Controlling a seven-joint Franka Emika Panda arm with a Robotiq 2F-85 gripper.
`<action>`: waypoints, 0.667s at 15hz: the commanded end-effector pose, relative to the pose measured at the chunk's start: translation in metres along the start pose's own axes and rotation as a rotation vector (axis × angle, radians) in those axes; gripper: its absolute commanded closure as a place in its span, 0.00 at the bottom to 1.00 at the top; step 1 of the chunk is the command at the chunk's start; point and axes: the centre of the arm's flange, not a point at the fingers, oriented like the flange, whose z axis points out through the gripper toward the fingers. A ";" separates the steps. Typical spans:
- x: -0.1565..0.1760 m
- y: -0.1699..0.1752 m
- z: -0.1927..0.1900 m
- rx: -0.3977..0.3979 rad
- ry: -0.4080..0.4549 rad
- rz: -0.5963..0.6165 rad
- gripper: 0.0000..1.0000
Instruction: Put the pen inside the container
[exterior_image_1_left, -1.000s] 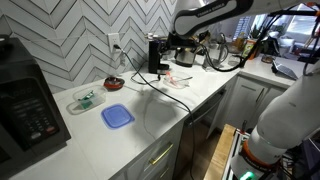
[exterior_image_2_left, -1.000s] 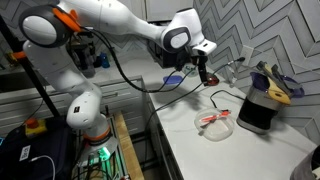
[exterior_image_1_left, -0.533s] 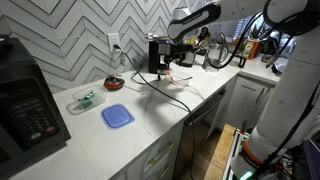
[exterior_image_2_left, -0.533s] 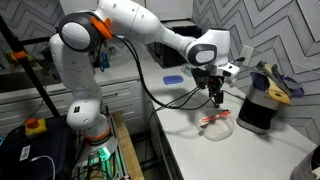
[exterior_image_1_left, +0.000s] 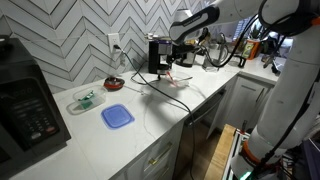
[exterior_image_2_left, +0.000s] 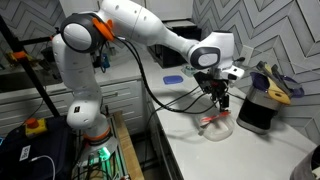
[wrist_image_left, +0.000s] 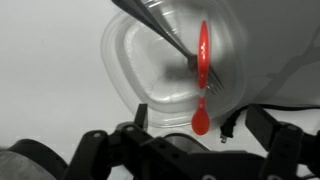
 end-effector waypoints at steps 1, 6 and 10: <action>-0.007 0.017 0.043 -0.063 0.019 0.002 0.00; -0.019 0.010 0.072 -0.060 0.004 -0.035 0.14; -0.017 -0.006 0.081 -0.018 0.036 -0.031 0.11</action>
